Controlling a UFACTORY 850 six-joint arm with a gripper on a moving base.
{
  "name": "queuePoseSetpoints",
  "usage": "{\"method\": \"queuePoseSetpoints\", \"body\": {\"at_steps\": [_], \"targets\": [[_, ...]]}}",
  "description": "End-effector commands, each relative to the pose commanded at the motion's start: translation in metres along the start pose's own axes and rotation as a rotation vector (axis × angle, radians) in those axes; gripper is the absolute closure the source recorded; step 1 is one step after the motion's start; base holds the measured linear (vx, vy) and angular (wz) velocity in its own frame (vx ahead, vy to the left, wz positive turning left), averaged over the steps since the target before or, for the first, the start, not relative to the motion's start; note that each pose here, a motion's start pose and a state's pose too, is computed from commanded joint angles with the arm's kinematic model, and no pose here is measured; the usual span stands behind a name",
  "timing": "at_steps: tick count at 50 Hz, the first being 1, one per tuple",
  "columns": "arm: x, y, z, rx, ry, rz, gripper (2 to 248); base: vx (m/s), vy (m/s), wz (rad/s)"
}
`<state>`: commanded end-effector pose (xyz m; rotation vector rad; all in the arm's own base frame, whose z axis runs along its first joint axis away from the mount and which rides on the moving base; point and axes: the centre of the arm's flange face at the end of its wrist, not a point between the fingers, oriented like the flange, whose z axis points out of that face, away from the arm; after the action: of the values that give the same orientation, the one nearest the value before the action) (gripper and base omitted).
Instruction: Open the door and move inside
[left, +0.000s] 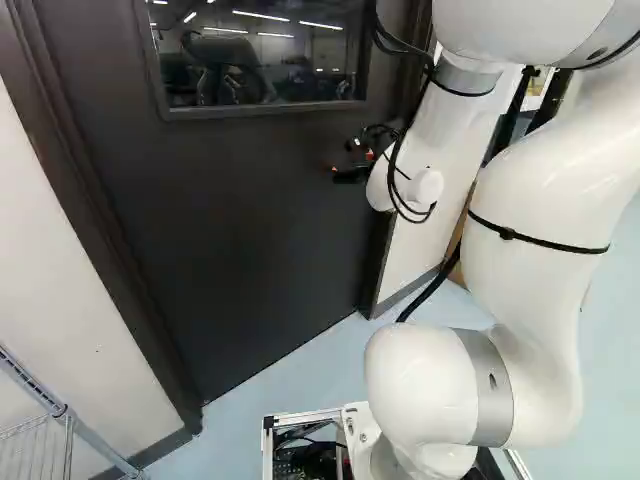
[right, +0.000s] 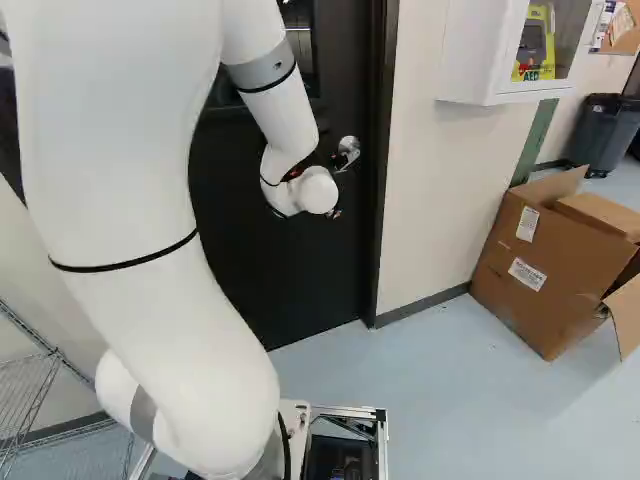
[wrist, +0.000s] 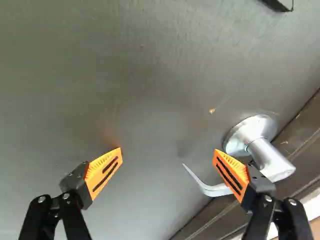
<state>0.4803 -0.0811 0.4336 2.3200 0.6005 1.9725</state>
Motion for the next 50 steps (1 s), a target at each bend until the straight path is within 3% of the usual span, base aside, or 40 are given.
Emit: {"method": "queuePoseSetpoints", "body": {"at_steps": [50], "targets": [[-0.046,-0.01,0.017,0.034,-0.083,0.044,3,0.0,0.0,0.0]]}}
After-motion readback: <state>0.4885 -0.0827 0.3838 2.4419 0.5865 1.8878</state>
